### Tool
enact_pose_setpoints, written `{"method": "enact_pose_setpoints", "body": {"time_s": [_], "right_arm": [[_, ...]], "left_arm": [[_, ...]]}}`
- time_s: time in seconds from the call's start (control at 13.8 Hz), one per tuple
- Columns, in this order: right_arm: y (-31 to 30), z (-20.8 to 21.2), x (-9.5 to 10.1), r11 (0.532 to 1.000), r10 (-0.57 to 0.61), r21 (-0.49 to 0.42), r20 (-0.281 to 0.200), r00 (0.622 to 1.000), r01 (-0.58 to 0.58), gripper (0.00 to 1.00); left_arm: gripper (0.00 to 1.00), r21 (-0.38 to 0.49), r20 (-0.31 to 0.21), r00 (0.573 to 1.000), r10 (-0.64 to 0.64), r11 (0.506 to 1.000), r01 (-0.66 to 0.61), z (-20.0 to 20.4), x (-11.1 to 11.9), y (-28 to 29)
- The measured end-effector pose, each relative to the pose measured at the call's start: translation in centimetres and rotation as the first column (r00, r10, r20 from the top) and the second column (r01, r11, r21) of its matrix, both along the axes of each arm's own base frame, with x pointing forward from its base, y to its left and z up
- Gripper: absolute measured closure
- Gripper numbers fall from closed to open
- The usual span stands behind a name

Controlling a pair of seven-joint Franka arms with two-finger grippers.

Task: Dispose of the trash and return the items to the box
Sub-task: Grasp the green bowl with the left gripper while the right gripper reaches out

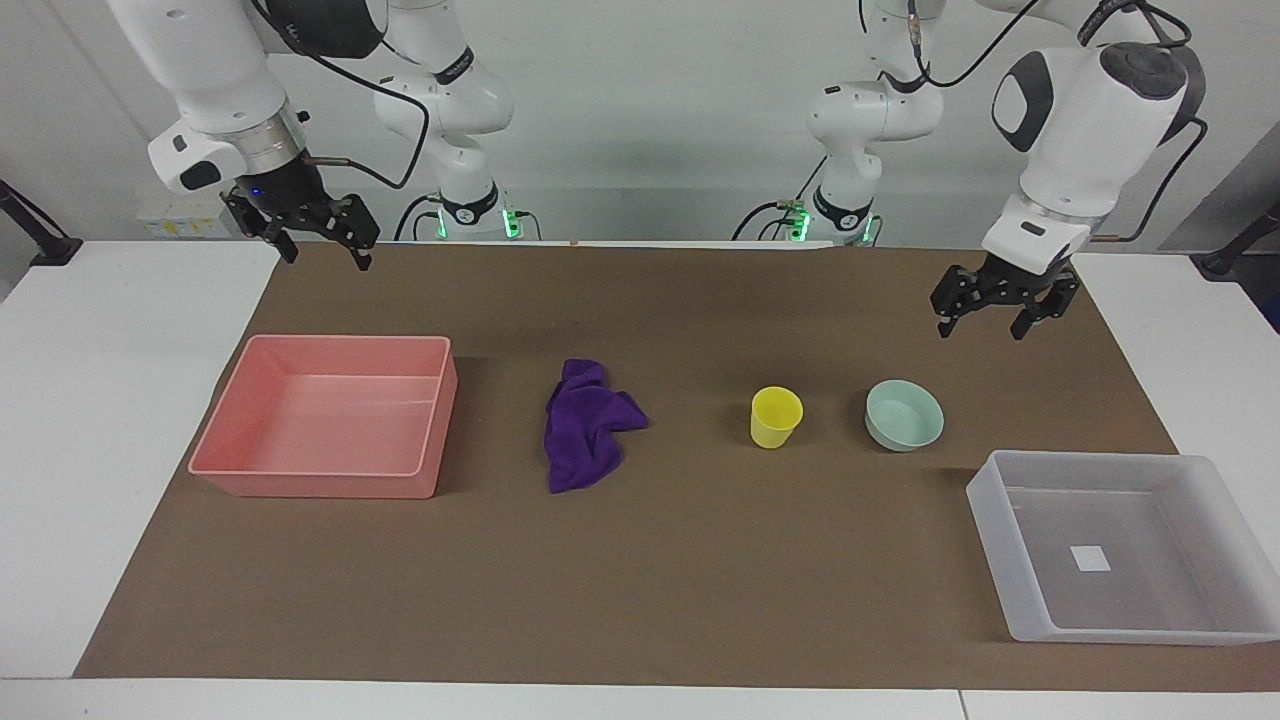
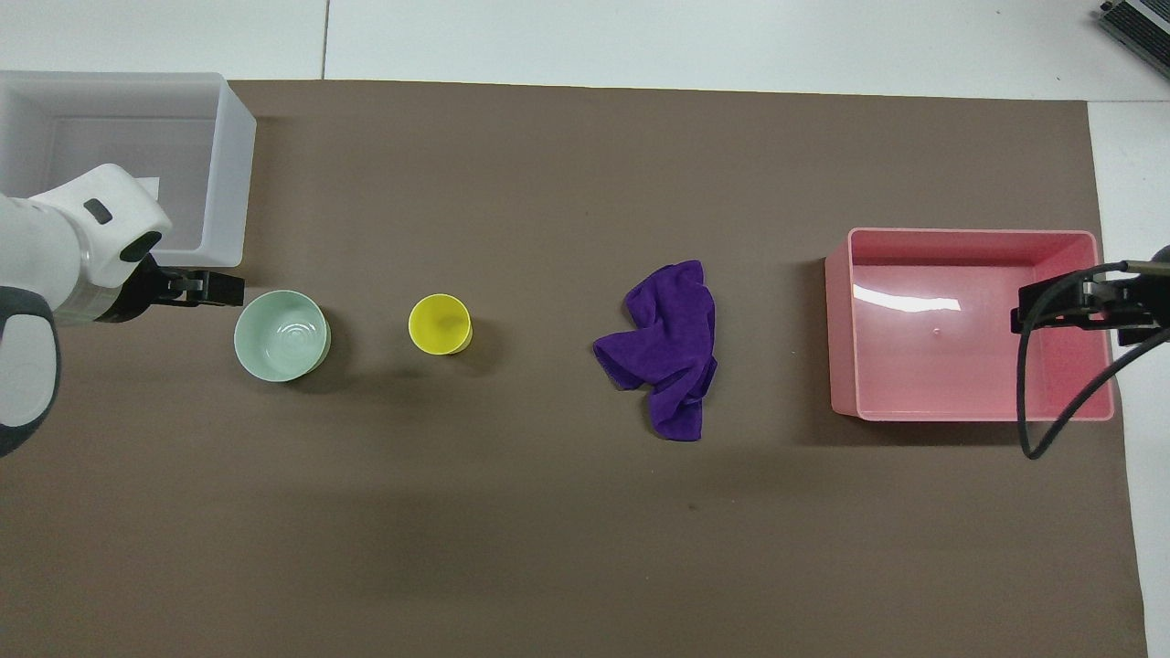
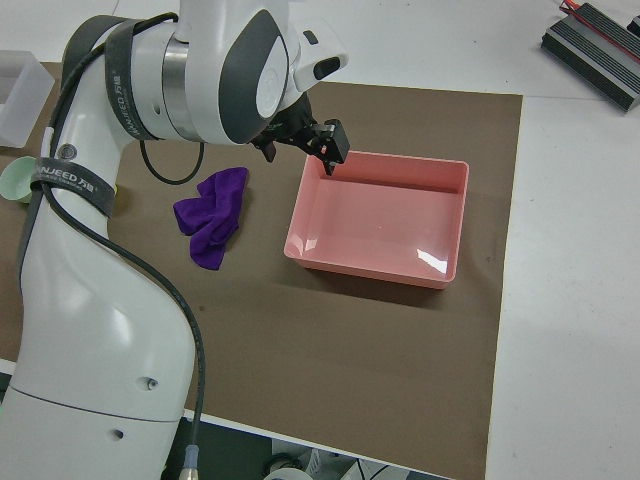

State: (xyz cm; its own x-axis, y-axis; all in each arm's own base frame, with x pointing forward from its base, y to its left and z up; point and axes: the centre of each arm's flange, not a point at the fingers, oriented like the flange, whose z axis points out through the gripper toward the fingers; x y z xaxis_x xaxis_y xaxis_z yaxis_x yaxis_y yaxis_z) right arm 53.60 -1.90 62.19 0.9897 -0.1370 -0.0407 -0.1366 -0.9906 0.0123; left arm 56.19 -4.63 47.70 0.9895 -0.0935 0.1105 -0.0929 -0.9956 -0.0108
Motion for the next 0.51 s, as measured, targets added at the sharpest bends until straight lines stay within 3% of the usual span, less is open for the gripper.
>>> {"method": "enact_pose_setpoints", "body": {"time_s": [0.51], "right_arm": [[0.0, 0.0, 0.0, 1.000, -0.001, 0.000, 0.000, 1.000, 0.001, 0.00]], "left_arm": [[0.00, -0.009, 0.006, 1.000, 0.010, 1.000, -0.010, -10.3, 0.7, 3.5]]}}
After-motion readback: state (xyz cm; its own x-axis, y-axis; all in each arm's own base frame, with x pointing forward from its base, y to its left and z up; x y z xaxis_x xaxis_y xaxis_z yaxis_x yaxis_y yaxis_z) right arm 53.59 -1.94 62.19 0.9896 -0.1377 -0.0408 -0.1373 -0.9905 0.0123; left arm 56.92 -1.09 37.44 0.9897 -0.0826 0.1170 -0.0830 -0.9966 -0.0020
